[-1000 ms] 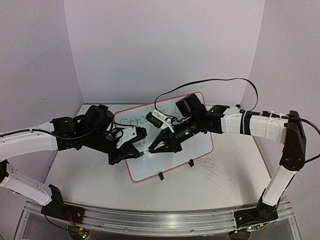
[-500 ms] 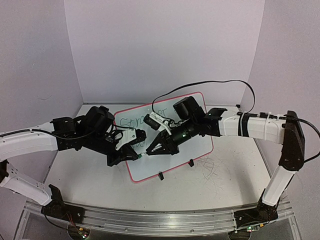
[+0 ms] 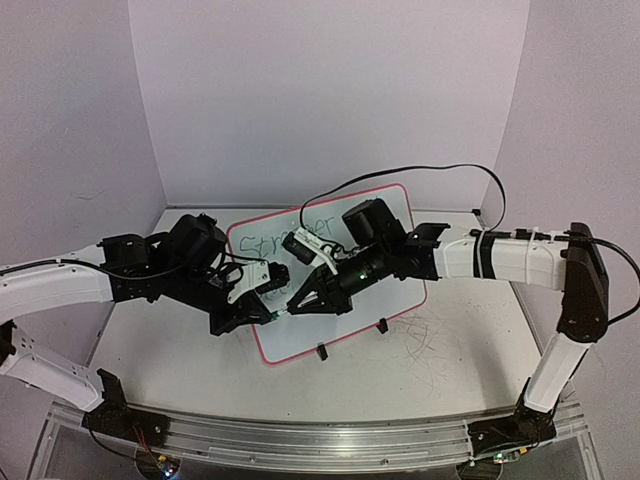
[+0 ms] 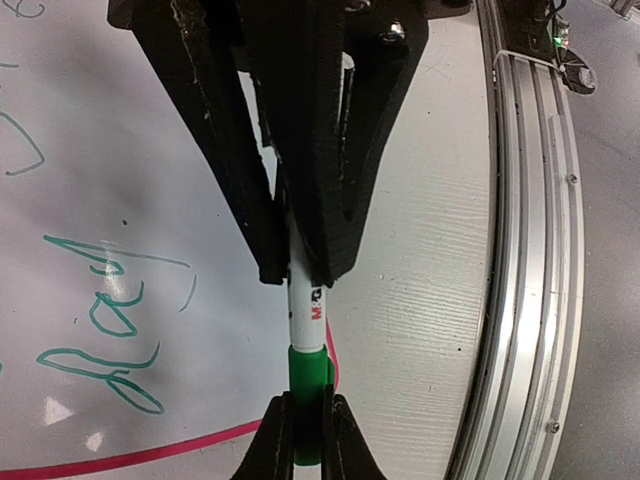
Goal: Write a sentence on the whiteboard
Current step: Insert the whiteboard marker without the cap into the whiteboard marker.
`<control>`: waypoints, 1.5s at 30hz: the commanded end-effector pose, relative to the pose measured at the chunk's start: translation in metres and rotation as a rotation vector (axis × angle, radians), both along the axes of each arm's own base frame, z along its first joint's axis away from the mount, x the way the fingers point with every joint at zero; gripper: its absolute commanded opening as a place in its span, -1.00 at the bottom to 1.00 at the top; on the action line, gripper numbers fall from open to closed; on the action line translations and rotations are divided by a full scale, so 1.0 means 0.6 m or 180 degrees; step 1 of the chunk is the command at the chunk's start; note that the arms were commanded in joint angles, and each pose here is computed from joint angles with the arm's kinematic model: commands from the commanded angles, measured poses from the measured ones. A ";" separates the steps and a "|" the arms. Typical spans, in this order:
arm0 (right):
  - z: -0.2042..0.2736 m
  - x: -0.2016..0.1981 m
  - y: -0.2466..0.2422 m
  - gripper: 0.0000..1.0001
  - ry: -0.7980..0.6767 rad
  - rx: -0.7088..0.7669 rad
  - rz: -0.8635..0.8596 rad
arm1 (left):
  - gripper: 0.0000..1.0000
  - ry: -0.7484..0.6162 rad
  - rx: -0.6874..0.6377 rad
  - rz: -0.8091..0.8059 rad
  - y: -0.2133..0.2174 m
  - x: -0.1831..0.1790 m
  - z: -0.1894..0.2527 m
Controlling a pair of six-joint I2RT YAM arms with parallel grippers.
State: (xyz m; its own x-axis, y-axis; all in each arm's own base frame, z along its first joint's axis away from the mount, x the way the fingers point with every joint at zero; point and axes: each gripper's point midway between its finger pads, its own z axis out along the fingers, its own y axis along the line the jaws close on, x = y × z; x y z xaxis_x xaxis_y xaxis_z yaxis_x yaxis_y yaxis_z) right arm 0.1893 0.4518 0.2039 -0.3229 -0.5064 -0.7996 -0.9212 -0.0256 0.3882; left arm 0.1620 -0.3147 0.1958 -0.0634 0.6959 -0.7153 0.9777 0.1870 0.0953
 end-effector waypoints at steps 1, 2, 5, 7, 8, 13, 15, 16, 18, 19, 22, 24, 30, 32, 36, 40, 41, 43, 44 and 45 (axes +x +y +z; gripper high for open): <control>0.012 -0.050 0.043 -1.00 -0.0005 0.0255 0.0292 | -1.00 -0.0468 -0.0826 -0.0073 -0.052 0.016 0.132; 0.011 -0.052 0.045 -1.00 -0.0001 0.0253 0.0297 | -1.00 -0.0473 -0.0833 -0.0071 -0.051 0.016 0.133; 0.006 -0.054 0.051 -1.00 0.0008 0.0238 0.0295 | -1.00 -0.0475 -0.0846 -0.0069 -0.052 0.016 0.134; 0.004 -0.054 0.052 -1.00 0.0014 0.0237 0.0278 | -1.00 -0.0481 -0.0850 -0.0067 -0.052 0.016 0.135; 0.004 -0.053 0.053 -1.00 0.0019 0.0247 0.0269 | -1.00 -0.0479 -0.0850 -0.0066 -0.052 0.016 0.134; 0.013 -0.055 0.055 -1.00 0.0061 0.0321 0.0238 | -1.00 -0.0492 -0.0887 -0.0046 -0.050 0.016 0.137; 0.018 -0.057 0.059 -1.00 0.0055 0.0398 0.0245 | -1.00 -0.0506 -0.0908 -0.0039 -0.049 0.015 0.139; 0.019 -0.058 0.061 -1.00 0.0091 0.0400 0.0229 | -1.00 -0.0513 -0.0920 -0.0038 -0.050 0.015 0.141; 0.016 -0.062 0.065 -1.00 0.0118 0.0393 0.0229 | -1.00 -0.0528 -0.0948 -0.0030 -0.049 0.016 0.145; 0.016 -0.064 0.067 -1.00 0.0121 0.0394 0.0230 | -1.00 -0.0537 -0.0957 -0.0023 -0.049 0.016 0.146; 0.011 -0.069 0.070 -1.00 0.0143 0.0383 0.0232 | -1.00 -0.0548 -0.0974 -0.0006 -0.047 0.017 0.149; 0.005 -0.069 0.073 -1.00 0.0156 0.0360 0.0218 | -1.00 -0.0547 -0.0986 -0.0007 -0.047 0.016 0.150; -0.008 -0.073 0.085 -1.00 0.0214 0.0329 0.0199 | -1.00 -0.0557 -0.1015 -0.0019 -0.047 0.012 0.155; -0.009 -0.075 0.090 -1.00 0.0228 0.0332 0.0202 | -1.00 -0.0564 -0.1025 -0.0019 -0.047 0.012 0.157; -0.011 -0.071 0.091 -1.00 0.0229 0.0324 0.0164 | -1.00 -0.0568 -0.1018 0.0001 -0.044 0.012 0.156; -0.015 -0.031 0.044 -1.00 0.0142 0.0277 -0.0147 | -0.84 -0.0602 -0.0941 0.0169 -0.028 0.020 0.153; -0.014 -0.020 0.027 -1.00 0.0047 0.0262 -0.0262 | -0.71 -0.0620 -0.0942 0.0222 -0.020 0.021 0.155; -0.010 -0.004 -0.013 -1.00 -0.0142 0.0242 -0.0462 | -0.47 -0.0661 -0.1001 0.0323 -0.003 0.019 0.166; 0.002 0.004 -0.034 -1.00 -0.0217 0.0271 -0.0564 | -0.36 -0.0690 -0.1056 0.0364 0.006 0.017 0.176; 0.007 0.011 -0.055 -1.00 -0.0270 0.0267 -0.0668 | -0.26 -0.0708 -0.1134 0.0411 0.016 0.014 0.188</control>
